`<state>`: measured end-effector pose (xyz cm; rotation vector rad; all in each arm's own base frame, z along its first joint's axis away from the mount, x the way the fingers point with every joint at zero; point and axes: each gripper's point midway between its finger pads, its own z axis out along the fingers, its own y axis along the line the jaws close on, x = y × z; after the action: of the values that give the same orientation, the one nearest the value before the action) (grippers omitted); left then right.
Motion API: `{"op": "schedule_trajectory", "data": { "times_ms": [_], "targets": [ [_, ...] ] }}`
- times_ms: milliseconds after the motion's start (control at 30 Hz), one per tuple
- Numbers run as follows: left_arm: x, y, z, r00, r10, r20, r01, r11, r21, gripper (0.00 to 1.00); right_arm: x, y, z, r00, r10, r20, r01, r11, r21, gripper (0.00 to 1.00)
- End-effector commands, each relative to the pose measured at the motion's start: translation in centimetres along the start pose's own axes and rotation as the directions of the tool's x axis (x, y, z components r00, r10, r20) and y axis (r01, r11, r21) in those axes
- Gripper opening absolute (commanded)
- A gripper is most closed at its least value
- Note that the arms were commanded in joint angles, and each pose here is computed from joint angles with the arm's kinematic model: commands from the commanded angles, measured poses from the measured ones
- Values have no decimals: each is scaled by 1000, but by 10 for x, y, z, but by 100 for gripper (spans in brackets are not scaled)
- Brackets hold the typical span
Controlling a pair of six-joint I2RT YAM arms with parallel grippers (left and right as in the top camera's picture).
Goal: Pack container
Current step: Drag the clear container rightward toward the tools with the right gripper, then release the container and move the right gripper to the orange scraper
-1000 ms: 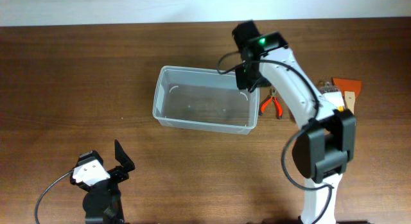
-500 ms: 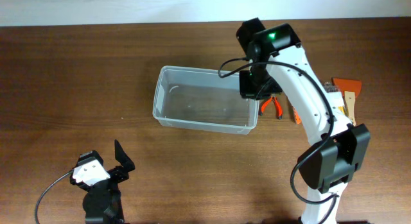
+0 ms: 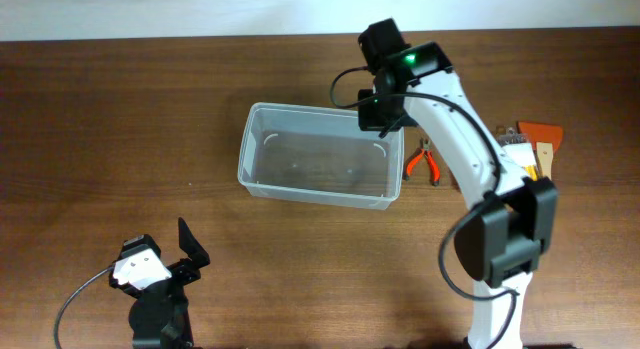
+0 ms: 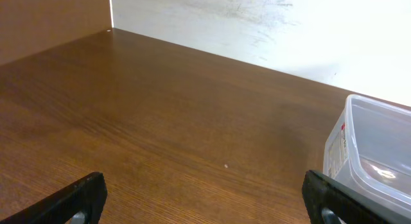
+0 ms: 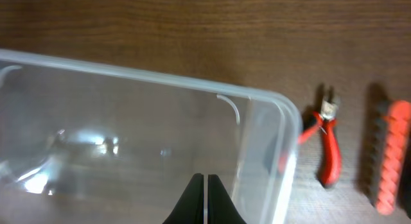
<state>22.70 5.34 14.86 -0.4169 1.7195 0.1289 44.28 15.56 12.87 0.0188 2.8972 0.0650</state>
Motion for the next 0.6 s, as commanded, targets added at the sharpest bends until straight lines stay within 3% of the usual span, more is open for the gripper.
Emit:
{"op": "schedule_trajectory", "data": {
  "times_ms": [0,400,567],
  "targets": [
    [0,0,0,1000,8,5,-8,1000,-2,99,-2,-9,32,1000,6,-27,-5,999,36,4],
    [0,0,0,1000,8,5,-8,1000,-2,99,-19,-36,79,998,63,-31,-61,997,53,4],
    [0,0,0,1000,8,5,-8,1000,-3,99,-19,-37,79,998,-40,-38,42,998,46,4]
  ]
}}
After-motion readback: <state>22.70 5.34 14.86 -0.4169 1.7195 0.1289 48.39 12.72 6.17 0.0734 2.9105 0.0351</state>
